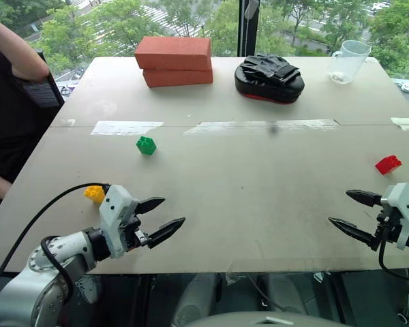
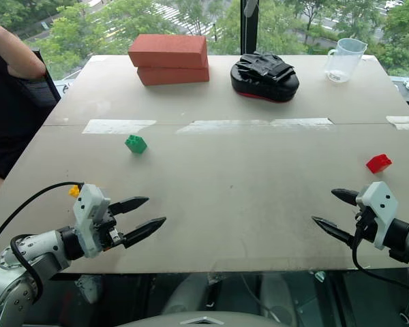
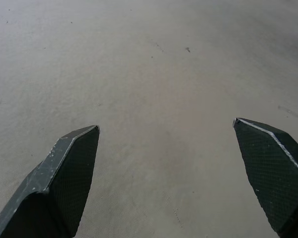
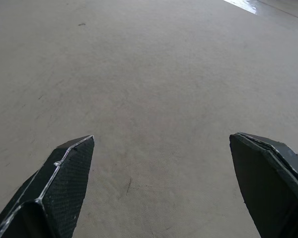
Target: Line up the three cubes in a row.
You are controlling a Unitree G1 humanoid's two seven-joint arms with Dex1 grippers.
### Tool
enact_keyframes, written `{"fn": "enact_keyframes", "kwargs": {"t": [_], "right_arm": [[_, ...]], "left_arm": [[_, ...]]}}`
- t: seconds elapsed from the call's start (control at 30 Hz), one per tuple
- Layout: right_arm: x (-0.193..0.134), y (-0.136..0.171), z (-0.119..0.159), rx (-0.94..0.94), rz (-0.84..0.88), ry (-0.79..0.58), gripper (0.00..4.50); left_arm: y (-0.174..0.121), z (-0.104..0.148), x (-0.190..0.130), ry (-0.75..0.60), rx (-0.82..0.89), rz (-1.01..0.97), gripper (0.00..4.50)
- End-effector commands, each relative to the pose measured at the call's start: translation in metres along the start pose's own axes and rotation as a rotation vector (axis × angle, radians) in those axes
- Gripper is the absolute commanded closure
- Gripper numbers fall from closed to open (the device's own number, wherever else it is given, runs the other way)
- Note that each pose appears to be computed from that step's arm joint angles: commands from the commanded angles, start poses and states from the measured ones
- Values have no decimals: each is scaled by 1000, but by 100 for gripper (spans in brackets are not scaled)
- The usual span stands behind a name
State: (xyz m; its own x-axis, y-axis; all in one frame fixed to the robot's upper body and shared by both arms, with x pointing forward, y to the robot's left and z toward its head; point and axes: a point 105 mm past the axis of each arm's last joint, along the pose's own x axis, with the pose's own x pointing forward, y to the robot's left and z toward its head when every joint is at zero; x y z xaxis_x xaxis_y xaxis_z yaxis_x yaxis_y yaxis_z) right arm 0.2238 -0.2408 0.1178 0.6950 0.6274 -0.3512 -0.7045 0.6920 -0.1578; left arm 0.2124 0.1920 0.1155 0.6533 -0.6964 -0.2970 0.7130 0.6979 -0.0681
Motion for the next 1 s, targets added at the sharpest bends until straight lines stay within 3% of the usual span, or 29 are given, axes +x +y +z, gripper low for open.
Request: {"fn": "enact_keyframes", "kwargs": {"t": [0.03,0.13,0.27,0.33,0.5,0.63,1.0], "right_arm": [[0,-17,18,-33,-144,-70,0],[9,-53,35,14,-404,-78,0],[1,-92,37,20,-529,52,0],[-4,-105,40,-26,-555,132,0],[-15,-145,42,176,-615,246,0],[-11,-165,31,187,-632,403,0],[1,-193,6,273,-652,507,0]], "left_arm": [[-4,16,6,-57,16,-22,8],[-16,42,22,-138,16,-81,8],[-43,57,36,-123,106,-239,8],[-52,63,41,-118,137,-298,8],[-72,85,51,-164,207,-443,8],[-78,97,57,-189,262,-511,8],[-82,93,60,-204,265,-509,8]]}}
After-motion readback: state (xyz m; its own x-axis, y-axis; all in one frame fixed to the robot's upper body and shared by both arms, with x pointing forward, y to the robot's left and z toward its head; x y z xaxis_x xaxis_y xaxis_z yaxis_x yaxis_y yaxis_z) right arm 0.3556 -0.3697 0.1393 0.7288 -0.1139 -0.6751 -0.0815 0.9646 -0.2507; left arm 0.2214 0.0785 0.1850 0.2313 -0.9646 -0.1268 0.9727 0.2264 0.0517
